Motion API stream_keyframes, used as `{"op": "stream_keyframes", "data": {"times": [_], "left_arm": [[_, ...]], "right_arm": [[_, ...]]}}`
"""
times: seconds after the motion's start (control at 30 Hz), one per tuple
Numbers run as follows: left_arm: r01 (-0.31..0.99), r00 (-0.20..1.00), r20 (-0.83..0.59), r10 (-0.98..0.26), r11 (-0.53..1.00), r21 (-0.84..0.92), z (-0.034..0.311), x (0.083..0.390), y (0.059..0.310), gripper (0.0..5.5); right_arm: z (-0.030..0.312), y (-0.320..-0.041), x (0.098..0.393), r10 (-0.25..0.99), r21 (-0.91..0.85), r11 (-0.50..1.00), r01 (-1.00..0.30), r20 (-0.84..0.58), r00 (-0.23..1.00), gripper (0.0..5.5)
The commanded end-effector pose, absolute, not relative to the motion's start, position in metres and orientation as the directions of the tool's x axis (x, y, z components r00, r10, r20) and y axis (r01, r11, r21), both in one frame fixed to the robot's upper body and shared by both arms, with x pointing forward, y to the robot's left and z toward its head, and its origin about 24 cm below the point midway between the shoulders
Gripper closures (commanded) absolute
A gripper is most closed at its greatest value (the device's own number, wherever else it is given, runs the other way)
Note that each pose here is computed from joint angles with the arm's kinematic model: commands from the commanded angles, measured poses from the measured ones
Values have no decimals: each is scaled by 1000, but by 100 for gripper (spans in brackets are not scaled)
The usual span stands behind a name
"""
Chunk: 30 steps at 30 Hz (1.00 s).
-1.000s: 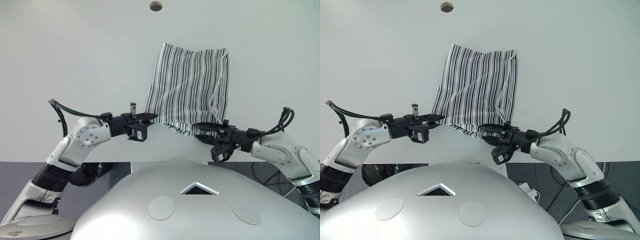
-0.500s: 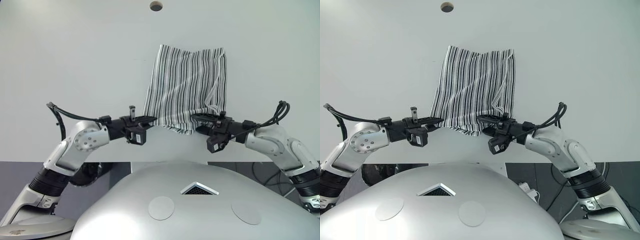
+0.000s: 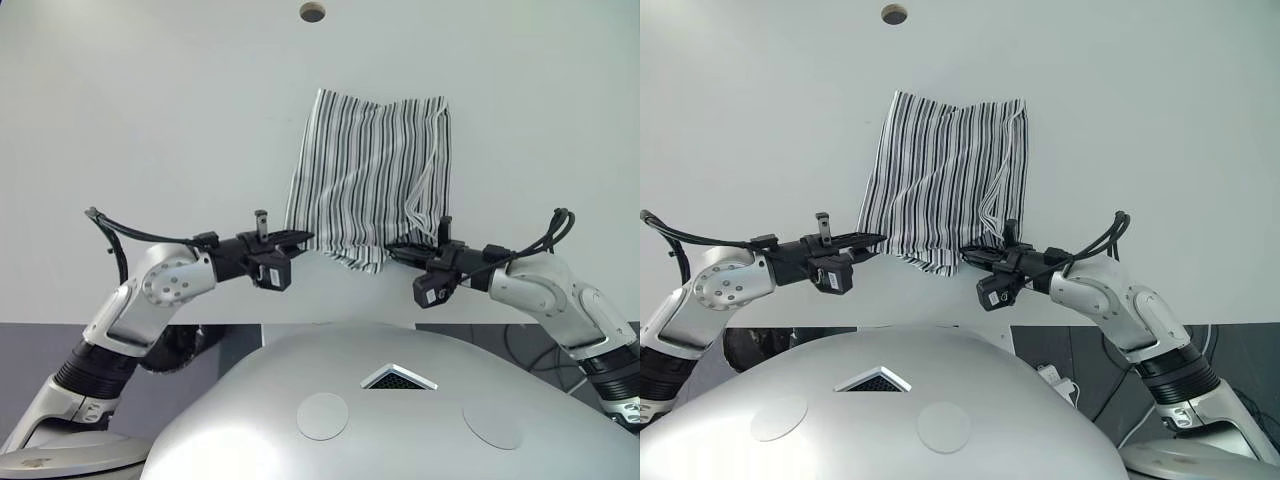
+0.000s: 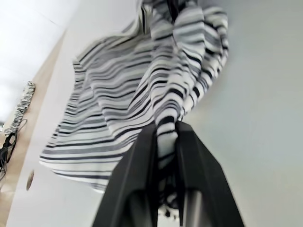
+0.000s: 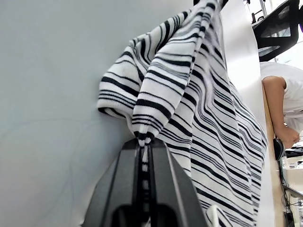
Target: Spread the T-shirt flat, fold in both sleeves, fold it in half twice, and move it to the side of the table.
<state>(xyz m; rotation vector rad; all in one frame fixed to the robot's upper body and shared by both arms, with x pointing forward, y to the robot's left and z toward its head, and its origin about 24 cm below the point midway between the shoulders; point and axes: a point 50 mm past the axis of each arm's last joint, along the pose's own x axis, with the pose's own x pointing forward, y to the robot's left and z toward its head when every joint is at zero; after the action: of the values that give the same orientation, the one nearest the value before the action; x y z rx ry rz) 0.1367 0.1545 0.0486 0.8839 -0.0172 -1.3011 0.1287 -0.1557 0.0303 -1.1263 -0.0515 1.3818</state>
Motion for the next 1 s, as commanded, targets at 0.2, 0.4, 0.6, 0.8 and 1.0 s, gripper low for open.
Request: {"op": "stream_keyframes", "data": {"times": [0.2, 0.4, 0.6, 0.8, 1.0], "left_arm": [[862, 252, -416, -874, 8, 506, 66, 128, 154, 522], [864, 278, -386, -880, 52, 501, 81, 130, 165, 522], [902, 207, -347, -915, 41, 430, 99, 117, 172, 522], [927, 143, -346, -927, 3, 375, 109, 97, 179, 522], [902, 194, -314, -929, 44, 429, 116, 98, 179, 522]], "right_arm": [[58, -160, 138, 813, -614, -62, -787, -489, 317, 548], [93, -180, 144, 809, -569, 55, -820, -456, 370, 548], [93, -196, 123, 748, -479, -31, -877, -593, 298, 548], [113, -198, 98, 753, -436, -41, -899, -605, 260, 548], [133, -199, 102, 755, -479, -48, -877, -592, 282, 548]]}}
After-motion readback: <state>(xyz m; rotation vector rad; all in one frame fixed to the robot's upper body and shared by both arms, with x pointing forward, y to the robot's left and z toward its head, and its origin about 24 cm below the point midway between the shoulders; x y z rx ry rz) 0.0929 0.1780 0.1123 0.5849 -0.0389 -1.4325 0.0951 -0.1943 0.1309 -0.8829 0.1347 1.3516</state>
